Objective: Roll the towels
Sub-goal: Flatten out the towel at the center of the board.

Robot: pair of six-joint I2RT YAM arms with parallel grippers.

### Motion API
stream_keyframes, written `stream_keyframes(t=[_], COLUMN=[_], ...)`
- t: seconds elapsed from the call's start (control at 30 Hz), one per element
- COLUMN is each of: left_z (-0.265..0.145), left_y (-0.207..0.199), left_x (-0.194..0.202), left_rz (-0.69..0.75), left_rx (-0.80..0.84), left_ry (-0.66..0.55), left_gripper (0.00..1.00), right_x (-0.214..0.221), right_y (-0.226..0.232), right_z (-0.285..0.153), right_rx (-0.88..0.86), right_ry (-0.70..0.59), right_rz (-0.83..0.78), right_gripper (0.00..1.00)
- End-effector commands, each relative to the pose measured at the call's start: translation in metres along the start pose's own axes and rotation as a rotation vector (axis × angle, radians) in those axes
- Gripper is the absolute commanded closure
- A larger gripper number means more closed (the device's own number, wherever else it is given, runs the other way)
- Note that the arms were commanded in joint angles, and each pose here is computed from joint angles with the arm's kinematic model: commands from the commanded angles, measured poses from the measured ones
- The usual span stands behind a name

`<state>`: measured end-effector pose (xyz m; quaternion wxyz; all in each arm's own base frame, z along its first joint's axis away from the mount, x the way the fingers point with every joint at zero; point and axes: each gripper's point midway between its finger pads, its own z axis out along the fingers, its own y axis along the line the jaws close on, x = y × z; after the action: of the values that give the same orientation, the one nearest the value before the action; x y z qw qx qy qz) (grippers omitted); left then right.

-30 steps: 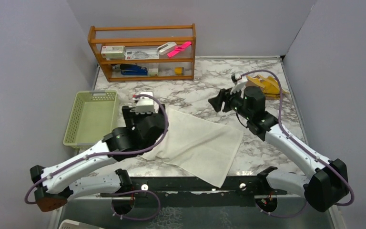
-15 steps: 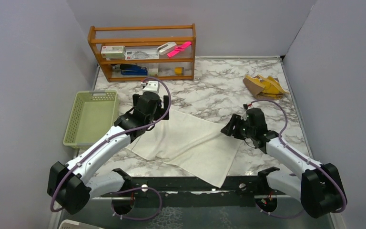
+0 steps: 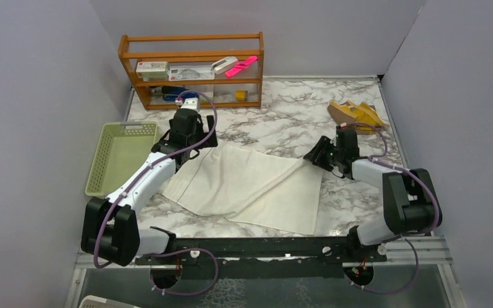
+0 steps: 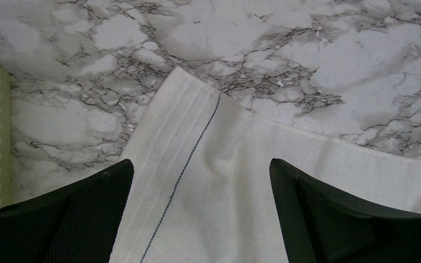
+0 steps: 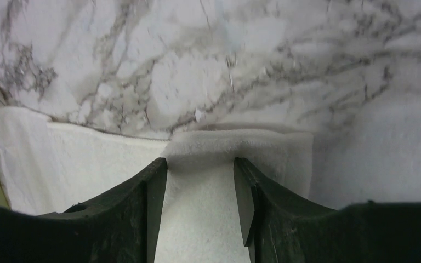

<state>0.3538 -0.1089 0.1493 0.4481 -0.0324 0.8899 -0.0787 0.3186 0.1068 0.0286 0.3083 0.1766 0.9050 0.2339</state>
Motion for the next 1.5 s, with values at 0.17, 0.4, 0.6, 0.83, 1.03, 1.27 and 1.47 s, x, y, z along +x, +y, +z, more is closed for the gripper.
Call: stream_keyframes(t=[0.17,0.4,0.6,0.83,1.03,1.27,1.47], left_z=[0.044,0.073,0.102,0.137,0.154,0.163,0.159], left_y=[0.003,0.030,0.037,0.047,0.052,0.058,0.071], left_x=[-0.019,0.015,0.035,0.048,0.043,0.051,0.061], left_rz=[-0.070,-0.067,0.013,0.082,0.087,0.111,0.109], left_rx=[0.033,-0.019,-0.024,-0.066,-0.072,-0.079,-0.112], left_ry=[0.001,0.073,0.144,0.233,0.222,0.260,0.284], left_gripper=[0.04,0.06,0.07,0.12,0.13,0.40,0.72], right_x=[-0.078,-0.162,-0.170,-0.157,-0.155,-0.147,-0.141], right_y=[0.019,0.163,0.243,0.291,0.305,0.316,0.324], right_z=[0.029,-0.115,-0.184,-0.206,-0.218,-0.222,-0.223], right_rx=[-0.061,-0.530,-0.773,-0.958,-1.038,-1.110,-1.138], right_ry=[-0.140,-0.445,-0.438,-0.407,-0.395,-0.363,-0.341], right_rz=[0.082,-0.150,-0.138,-0.130,-0.137,-0.130,-0.141], right_gripper=[0.55,0.48,0.43,0.41,0.39,0.39,0.39])
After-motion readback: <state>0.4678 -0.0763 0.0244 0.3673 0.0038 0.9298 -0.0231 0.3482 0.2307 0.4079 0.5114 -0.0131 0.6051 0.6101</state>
